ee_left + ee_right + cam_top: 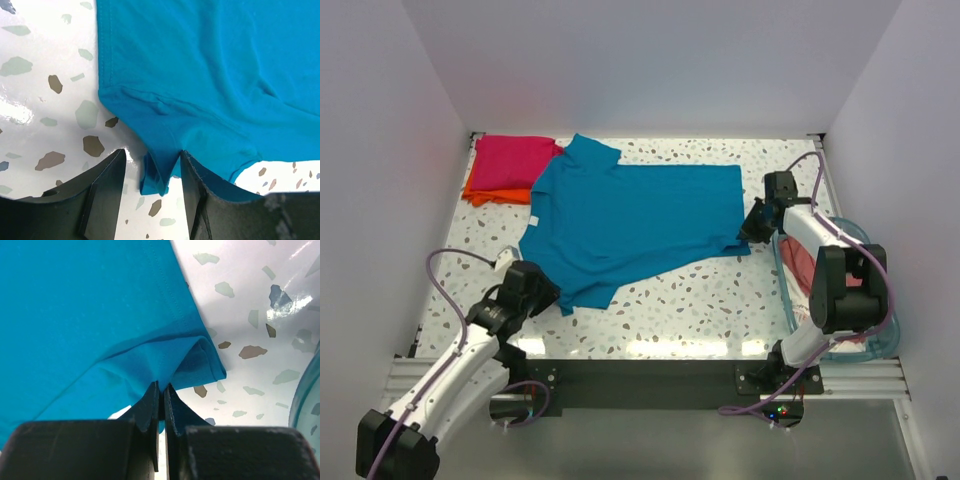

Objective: Fold and stack the t-shirts
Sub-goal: Fold the tshirt

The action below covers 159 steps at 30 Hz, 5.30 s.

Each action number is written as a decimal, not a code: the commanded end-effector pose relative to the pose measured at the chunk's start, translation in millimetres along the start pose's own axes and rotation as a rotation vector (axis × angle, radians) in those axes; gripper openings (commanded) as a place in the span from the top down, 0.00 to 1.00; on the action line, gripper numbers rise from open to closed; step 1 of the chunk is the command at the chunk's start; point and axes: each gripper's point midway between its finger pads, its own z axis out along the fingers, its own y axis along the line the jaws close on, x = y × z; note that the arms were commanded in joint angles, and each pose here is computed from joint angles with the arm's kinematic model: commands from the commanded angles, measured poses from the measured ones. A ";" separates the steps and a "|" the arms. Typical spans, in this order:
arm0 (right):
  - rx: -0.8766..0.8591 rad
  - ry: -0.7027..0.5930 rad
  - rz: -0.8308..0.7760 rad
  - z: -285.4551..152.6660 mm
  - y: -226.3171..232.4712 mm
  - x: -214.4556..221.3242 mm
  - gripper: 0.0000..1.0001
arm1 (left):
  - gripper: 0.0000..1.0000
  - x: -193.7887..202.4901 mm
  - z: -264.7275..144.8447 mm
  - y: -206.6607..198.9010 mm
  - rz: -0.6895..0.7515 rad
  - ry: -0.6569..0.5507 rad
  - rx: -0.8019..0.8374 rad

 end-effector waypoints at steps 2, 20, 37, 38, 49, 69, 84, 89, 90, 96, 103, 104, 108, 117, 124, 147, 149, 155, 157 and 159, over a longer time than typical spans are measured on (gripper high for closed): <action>-0.050 -0.038 0.013 -7.1 8.3 -7.0 1.00 | 0.48 1.3 -0.1 -15.8 -0.010 0.004 0.063; -0.038 -0.032 0.000 -2.9 1.0 0.2 1.00 | 1.00 11.7 8.5 -35.2 0.055 0.003 0.108; -0.035 -0.104 0.023 -35.0 -8.2 -25.2 1.00 | 1.00 -90.5 -23.4 -102.2 -0.007 -0.169 0.225; -0.036 -0.102 0.025 -34.7 -8.3 -26.2 1.00 | 1.00 -93.1 -21.9 -102.3 -0.016 -0.164 0.232; -0.068 -0.104 0.065 -31.3 -0.3 -48.7 1.00 | 1.00 -150.2 -7.7 -130.2 -0.078 -0.201 0.282; -0.110 -0.016 0.091 29.2 25.0 -79.6 1.00 | 1.00 -184.8 81.7 -138.6 -0.138 -0.156 0.246; -0.049 -0.100 0.049 -1.8 23.1 -98.7 0.44 | 0.28 -222.3 68.1 -106.4 -0.148 -0.235 0.092; -0.040 -0.119 0.040 -17.2 10.5 -59.0 0.56 | 0.36 -181.9 53.5 -42.2 -0.211 -0.261 -0.081; -0.037 -0.117 0.043 -16.0 8.6 -52.6 0.63 | 0.36 -179.0 48.8 -39.2 -0.221 -0.272 -0.075; -0.006 -0.063 -0.006 -1.7 4.1 -15.0 0.64 | 0.38 -138.4 64.2 -18.9 -0.237 -0.175 -0.099; 0.054 -0.037 -0.010 14.5 -7.4 -6.6 0.63 | 0.36 -130.8 79.0 -11.8 -0.231 -0.149 -0.130; 0.055 -0.036 -0.010 16.7 -8.2 -5.8 0.62 | 0.34 -129.0 82.1 -10.6 -0.230 -0.141 -0.136; 0.072 -0.025 -0.011 22.8 -13.6 -1.5 0.59 | 0.33 -124.4 90.6 -10.7 -0.231 -0.121 -0.132; 0.129 -0.019 -0.025 29.2 -26.9 1.4 0.56 | 0.35 -121.7 105.7 -4.1 -0.233 -0.109 -0.170; 0.161 -0.027 -0.022 34.1 -32.2 0.0 0.56 | 0.44 -124.5 113.9 -0.5 -0.229 -0.113 -0.202; 0.082 -0.060 -0.049 -2.5 -8.1 -15.7 1.00 | 1.00 -161.0 71.5 -0.7 -0.191 -0.193 -0.257; 0.079 -0.035 -0.054 -9.9 -13.4 -2.7 1.00 | 1.00 -167.9 56.7 1.0 -0.192 -0.231 -0.248; 0.034 0.006 -0.062 -38.9 -25.7 36.0 1.00 | 1.00 -155.6 25.9 22.1 -0.208 -0.251 -0.271; 0.014 0.017 -0.058 -51.9 -31.9 53.4 1.00 | 1.00 -143.5 17.8 31.2 -0.215 -0.245 -0.280; -0.016 0.019 -0.053 -61.5 -33.3 64.8 1.00 | 1.00 -125.5 14.5 42.0 -0.219 -0.215 -0.296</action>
